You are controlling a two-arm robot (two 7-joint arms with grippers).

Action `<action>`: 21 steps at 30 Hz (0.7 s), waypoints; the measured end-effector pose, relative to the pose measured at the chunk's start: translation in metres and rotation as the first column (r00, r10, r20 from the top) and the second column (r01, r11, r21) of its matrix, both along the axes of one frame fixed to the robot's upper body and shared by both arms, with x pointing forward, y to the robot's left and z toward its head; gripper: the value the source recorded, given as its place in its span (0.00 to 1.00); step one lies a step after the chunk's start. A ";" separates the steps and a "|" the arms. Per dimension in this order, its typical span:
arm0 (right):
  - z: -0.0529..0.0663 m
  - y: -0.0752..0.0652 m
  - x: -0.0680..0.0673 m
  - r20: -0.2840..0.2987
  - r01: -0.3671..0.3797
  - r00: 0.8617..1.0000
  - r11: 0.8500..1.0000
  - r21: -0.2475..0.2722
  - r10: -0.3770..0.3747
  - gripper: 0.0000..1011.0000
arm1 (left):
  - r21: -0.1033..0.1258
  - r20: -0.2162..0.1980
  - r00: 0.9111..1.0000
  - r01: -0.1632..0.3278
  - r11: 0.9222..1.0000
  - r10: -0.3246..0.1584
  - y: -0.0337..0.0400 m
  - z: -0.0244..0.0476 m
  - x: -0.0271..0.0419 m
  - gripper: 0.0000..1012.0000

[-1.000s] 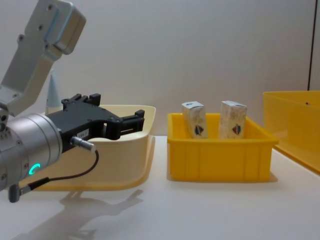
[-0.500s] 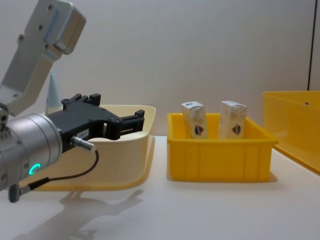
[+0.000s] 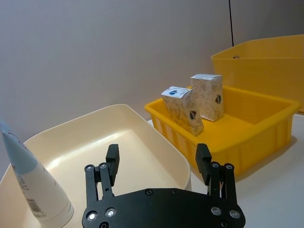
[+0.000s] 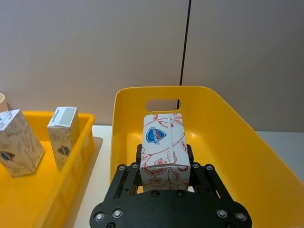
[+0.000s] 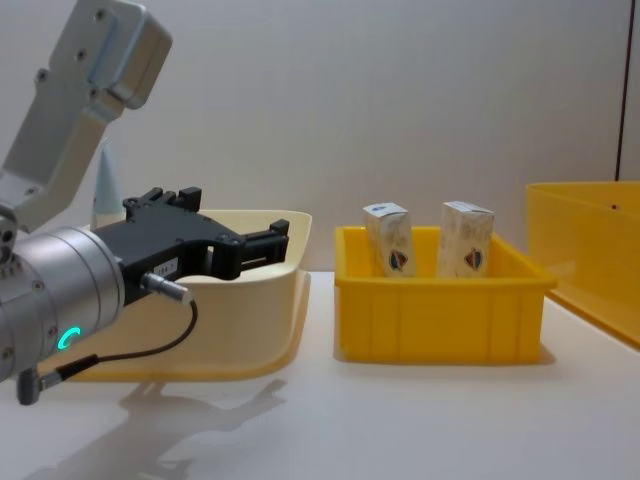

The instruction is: Bimanual collaborative sorting of washing and personal care products

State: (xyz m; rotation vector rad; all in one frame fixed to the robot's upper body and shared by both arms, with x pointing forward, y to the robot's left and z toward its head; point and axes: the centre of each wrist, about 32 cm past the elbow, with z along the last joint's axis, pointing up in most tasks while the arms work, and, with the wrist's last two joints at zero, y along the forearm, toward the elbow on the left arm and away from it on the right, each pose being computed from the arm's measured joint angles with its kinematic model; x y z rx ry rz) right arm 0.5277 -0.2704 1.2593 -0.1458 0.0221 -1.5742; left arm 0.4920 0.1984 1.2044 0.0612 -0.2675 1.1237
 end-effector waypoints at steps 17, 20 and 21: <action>-0.005 0.005 0.004 -0.041 -0.003 0.999 1.000 -0.006 0.003 0.88 | 0.000 0.000 1.000 0.000 1.000 0.000 0.0000 0.0000 0.0000 0.99; -0.005 0.005 0.004 -0.041 -0.003 0.999 1.000 -0.006 0.003 0.96 | 0.000 0.000 1.000 0.000 1.000 0.000 0.0000 0.0000 0.0000 0.99; -0.005 0.005 0.004 -0.038 -0.004 0.999 1.000 -0.005 0.004 0.99 | 0.000 0.000 1.000 0.000 1.000 0.000 0.0000 0.0000 0.0000 0.99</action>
